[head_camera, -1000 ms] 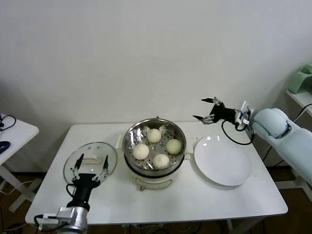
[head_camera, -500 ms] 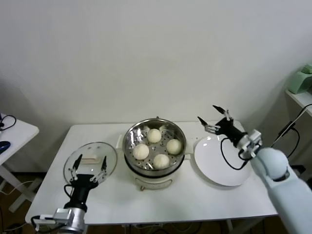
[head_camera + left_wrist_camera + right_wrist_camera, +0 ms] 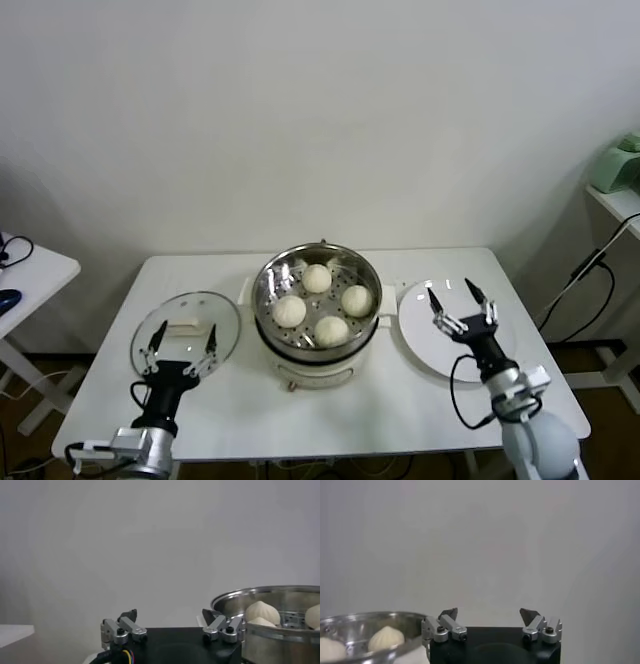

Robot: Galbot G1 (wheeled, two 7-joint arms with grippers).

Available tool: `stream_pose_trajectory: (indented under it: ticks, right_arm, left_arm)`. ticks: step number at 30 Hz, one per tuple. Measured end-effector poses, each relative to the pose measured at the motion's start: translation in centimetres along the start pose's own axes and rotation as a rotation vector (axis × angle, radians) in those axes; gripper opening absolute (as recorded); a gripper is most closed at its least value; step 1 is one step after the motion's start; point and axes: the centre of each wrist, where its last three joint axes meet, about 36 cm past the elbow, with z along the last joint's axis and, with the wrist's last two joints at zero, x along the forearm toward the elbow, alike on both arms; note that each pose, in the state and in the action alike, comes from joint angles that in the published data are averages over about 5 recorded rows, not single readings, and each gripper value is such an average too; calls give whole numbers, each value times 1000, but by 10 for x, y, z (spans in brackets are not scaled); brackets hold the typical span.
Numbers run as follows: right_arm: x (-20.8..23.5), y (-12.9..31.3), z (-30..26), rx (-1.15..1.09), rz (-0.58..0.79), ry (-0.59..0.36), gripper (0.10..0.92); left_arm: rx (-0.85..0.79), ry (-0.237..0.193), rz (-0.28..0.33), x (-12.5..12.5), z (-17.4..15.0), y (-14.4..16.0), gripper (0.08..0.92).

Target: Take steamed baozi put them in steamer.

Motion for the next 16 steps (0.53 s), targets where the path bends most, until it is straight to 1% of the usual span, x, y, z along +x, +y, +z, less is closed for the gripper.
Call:
stream_pose_trajectory:
  ticks: [7,16]
  right_arm:
    - [36,17,22,-44,43,22,823]
    - [53,23,31,-66,55,38,823]
  left_arm:
    - [4,-4,-3,-3,-1,0,823]
    - [-4,13,-14,-2,1,2,823]
